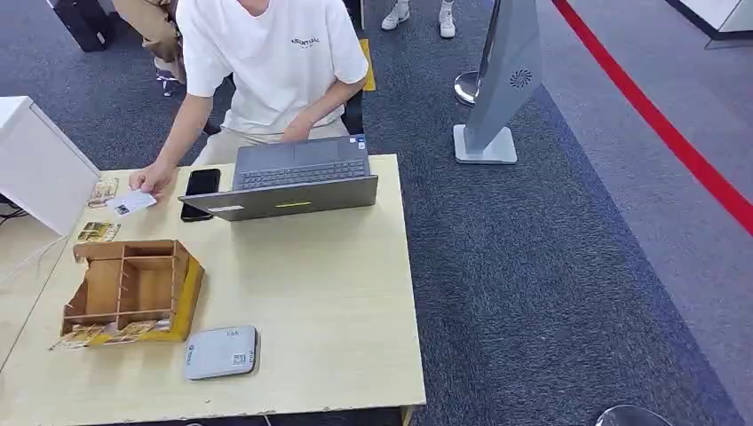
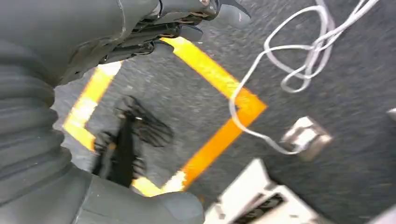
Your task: Pass the card to the sensor for recognition and then transmit it.
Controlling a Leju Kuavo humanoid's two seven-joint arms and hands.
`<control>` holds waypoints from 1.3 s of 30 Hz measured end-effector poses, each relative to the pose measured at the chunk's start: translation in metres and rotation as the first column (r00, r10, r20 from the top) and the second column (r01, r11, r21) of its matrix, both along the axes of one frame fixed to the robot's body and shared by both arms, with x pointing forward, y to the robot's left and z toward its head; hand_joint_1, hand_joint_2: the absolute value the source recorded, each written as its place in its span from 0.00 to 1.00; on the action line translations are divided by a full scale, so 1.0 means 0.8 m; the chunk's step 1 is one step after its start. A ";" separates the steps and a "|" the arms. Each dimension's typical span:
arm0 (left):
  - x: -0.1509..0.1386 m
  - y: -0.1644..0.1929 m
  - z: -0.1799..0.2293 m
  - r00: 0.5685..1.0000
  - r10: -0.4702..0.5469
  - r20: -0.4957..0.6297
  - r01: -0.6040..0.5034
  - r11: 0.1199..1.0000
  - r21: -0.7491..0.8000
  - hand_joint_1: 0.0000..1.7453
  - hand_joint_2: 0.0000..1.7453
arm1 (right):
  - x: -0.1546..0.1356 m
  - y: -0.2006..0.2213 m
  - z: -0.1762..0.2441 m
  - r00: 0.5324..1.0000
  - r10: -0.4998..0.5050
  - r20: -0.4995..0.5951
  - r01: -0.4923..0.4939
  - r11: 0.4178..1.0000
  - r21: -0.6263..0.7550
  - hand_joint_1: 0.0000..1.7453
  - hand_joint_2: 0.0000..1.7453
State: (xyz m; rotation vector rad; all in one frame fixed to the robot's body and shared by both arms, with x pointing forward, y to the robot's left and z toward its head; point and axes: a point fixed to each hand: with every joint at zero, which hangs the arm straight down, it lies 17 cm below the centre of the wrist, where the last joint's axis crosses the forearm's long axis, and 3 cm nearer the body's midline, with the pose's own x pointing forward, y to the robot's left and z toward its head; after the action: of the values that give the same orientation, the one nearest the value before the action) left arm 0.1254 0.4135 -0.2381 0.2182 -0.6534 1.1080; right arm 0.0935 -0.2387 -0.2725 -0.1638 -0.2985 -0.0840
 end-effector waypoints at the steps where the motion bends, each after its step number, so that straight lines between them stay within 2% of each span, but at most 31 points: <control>1: 0.002 0.002 0.003 1.000 0.024 0.018 -0.025 1.000 0.010 0.00 1.00 | 0.001 0.000 0.000 1.000 -0.006 0.000 0.006 1.000 -0.004 0.00 0.00; 5: 0.007 0.012 0.015 0.988 0.123 0.090 -0.128 0.991 0.045 0.00 1.00 | 0.004 0.010 0.002 1.000 -0.023 0.001 0.023 1.000 0.003 0.00 0.00; 6: 0.007 0.018 0.019 0.983 0.149 0.111 -0.156 0.986 0.058 0.00 1.00 | 0.004 0.013 0.002 1.000 -0.027 0.001 0.027 1.000 0.005 0.00 1.00; 9: 0.009 0.040 0.033 0.962 0.212 0.174 -0.231 0.968 0.097 0.00 1.00 | 0.006 0.018 0.003 0.999 -0.035 0.004 0.035 0.999 0.005 0.00 1.00; 13: 0.014 0.079 0.065 0.908 0.294 0.297 -0.351 0.922 0.161 0.00 1.00 | 0.009 0.024 0.004 0.999 -0.051 0.007 0.051 0.999 0.007 0.00 1.00; 19: 0.014 0.128 0.122 0.822 0.333 0.461 -0.481 0.840 0.252 0.00 1.00 | 0.011 0.032 0.006 0.998 -0.068 0.009 0.068 0.998 0.011 0.00 1.00; 28: 0.007 0.176 0.225 0.739 0.247 0.626 -0.579 0.708 0.404 0.00 1.00 | 0.011 0.040 0.007 0.995 -0.098 0.007 0.097 0.995 0.015 0.00 1.00; 39: 0.011 0.218 0.382 0.722 0.011 0.691 -0.600 0.507 0.619 0.00 1.00 | 0.029 0.027 0.011 0.990 -0.107 0.090 0.103 0.994 0.047 0.00 1.00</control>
State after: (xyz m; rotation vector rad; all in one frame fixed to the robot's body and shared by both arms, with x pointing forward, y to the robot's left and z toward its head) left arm 0.1339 0.5882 0.0674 0.8572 -1.8157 1.1628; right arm 0.1168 -0.2174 -0.2641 -0.1339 -0.3797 -0.2021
